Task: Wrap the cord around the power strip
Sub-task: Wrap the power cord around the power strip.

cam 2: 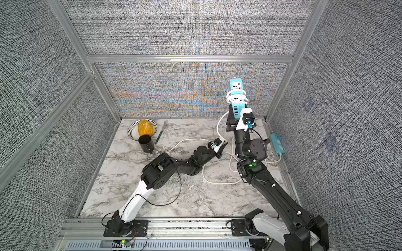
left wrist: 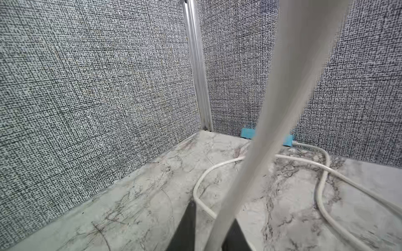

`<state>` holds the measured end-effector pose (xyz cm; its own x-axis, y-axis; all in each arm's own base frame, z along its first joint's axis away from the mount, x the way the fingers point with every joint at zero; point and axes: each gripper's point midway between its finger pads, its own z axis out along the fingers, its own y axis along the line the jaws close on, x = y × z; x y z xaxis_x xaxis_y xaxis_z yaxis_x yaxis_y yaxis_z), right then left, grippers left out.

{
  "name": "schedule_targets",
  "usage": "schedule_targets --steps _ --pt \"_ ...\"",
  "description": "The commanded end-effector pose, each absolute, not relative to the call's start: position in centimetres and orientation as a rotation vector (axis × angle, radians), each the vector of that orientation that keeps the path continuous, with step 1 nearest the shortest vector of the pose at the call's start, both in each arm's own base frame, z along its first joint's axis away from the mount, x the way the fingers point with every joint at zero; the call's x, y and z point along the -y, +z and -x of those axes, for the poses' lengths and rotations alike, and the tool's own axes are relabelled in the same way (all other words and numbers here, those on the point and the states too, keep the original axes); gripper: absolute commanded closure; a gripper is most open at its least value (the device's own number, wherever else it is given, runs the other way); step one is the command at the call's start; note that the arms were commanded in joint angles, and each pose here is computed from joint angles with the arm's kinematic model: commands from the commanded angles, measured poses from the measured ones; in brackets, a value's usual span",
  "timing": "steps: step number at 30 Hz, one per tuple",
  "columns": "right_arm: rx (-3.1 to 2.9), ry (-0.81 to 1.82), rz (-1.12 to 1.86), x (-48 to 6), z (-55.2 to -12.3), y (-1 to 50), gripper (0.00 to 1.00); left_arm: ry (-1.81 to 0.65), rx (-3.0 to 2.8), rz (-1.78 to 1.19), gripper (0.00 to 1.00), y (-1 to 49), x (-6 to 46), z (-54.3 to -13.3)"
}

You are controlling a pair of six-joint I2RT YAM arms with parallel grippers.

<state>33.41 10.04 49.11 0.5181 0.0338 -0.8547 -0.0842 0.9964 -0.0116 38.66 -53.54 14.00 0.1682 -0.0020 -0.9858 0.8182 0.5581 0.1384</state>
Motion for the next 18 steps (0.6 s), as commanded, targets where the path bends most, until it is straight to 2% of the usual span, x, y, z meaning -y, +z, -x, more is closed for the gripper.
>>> schedule_targets --steps 1,4,7,12,18 --pt "-0.961 0.087 0.007 -9.3 -32.6 50.8 1.00 -0.715 -1.272 -0.845 1.00 14.0 53.9 -38.2" --pt "-0.984 0.053 -0.001 -8.7 -33.3 50.6 1.00 -0.745 -1.240 -0.892 1.00 15.1 53.2 -36.5" --pt "-1.040 0.010 0.000 -7.4 -34.8 49.7 1.00 -0.700 -1.245 -0.938 1.00 16.2 50.1 -34.2" --pt "-1.134 -0.047 0.017 -5.1 -37.5 47.4 1.00 -0.541 -1.273 -1.040 1.00 18.4 43.7 -30.4" --pt "-1.247 -0.073 0.089 -4.6 -39.9 44.1 1.00 -0.290 -1.334 -1.135 1.00 22.2 37.9 -28.9"
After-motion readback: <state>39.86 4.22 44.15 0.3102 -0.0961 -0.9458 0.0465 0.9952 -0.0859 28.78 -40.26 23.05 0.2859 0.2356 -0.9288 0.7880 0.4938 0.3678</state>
